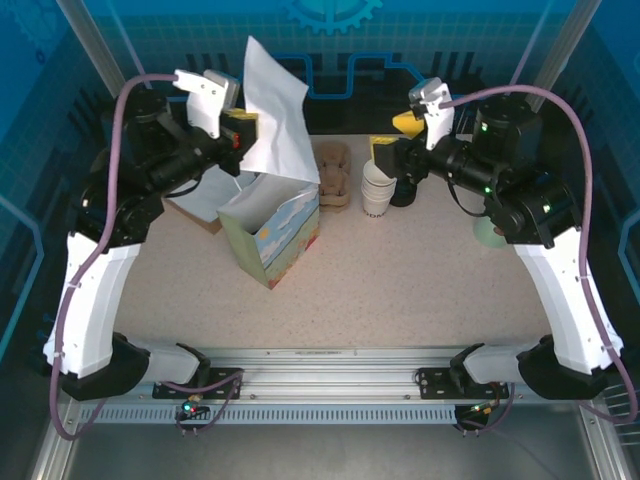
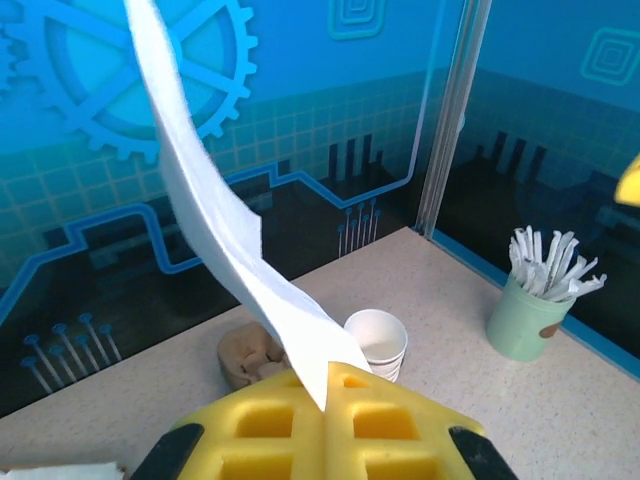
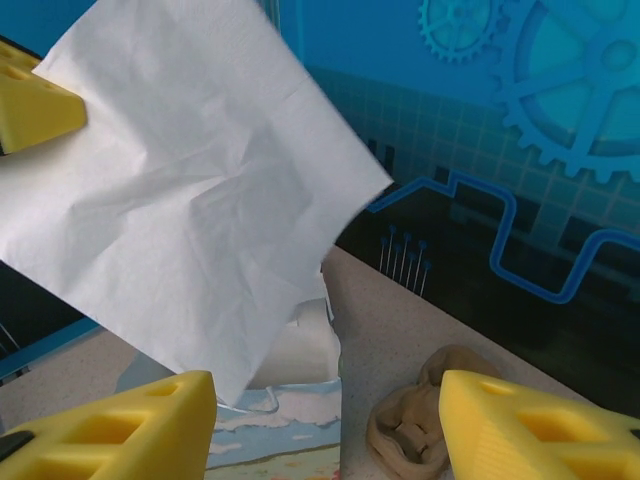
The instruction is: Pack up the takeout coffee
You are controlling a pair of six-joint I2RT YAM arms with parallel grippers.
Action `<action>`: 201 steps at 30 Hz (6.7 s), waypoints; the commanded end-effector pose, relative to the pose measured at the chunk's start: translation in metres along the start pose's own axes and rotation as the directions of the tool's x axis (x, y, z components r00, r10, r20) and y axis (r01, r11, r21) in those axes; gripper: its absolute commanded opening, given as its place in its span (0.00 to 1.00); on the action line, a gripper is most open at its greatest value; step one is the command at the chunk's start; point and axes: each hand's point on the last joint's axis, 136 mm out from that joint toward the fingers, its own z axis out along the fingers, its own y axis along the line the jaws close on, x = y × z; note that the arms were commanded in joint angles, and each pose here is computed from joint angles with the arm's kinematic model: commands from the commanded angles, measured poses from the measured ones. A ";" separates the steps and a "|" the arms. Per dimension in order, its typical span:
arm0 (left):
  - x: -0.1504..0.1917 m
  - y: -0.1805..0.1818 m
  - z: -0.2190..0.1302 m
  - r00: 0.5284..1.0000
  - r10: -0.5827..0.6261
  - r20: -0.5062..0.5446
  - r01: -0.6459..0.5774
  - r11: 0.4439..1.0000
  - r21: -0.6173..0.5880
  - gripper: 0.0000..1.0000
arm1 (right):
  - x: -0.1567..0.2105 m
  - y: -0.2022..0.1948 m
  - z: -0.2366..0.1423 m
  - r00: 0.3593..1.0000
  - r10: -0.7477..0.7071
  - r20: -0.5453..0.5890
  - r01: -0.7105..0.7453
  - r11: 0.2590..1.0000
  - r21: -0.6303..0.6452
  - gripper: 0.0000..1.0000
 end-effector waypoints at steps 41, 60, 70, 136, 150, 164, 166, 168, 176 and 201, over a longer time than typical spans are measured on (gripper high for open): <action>0.113 0.028 0.007 0.619 0.722 -0.311 -0.617 0.691 0.377 0.00 | 0.075 -0.009 0.050 0.981 0.101 -0.163 -0.106 0.994 -0.024 0.63; 0.112 0.036 0.061 0.428 0.877 -0.220 -0.772 0.481 0.415 0.00 | 0.096 -0.012 0.063 0.969 0.136 -0.208 -0.143 0.990 -0.018 0.63; 0.085 0.030 0.070 0.357 0.927 -0.114 -0.867 0.374 0.329 0.00 | 0.103 -0.013 0.067 0.965 0.143 -0.222 -0.150 0.989 -0.014 0.63; 0.216 0.031 0.074 0.607 0.754 -0.251 -0.619 0.647 0.446 0.13 | 0.140 -0.013 0.084 0.941 0.183 -0.285 -0.197 0.980 -0.021 0.63; 0.144 0.024 0.037 0.898 0.410 -0.159 -0.388 0.909 0.156 0.61 | 0.146 -0.014 0.086 0.938 0.187 -0.293 -0.201 0.979 -0.021 0.63; 0.184 0.086 0.079 0.907 -0.131 -0.400 0.061 0.981 -0.183 0.34 | 0.150 -0.014 0.086 0.934 0.188 -0.303 -0.203 0.979 -0.022 0.63; 0.191 0.084 0.090 0.893 -0.156 -0.422 0.092 0.982 -0.167 0.32 | 0.151 -0.014 0.086 0.933 0.189 -0.305 -0.204 0.979 -0.020 0.63; 0.196 0.076 0.100 0.881 -0.173 -0.441 0.133 0.984 -0.120 0.31 | 0.151 -0.015 0.085 0.934 0.188 -0.304 -0.203 0.979 -0.017 0.63; 0.208 0.044 0.123 0.865 -0.156 -0.478 0.200 0.979 0.042 0.33 | 0.155 -0.017 0.085 0.931 0.191 -0.312 -0.204 0.979 -0.008 0.63; 0.261 0.061 0.148 0.761 -0.124 -0.637 0.150 0.989 -0.013 0.45 | 0.166 -0.019 0.091 0.920 0.205 -0.334 -0.218 0.976 -0.002 0.63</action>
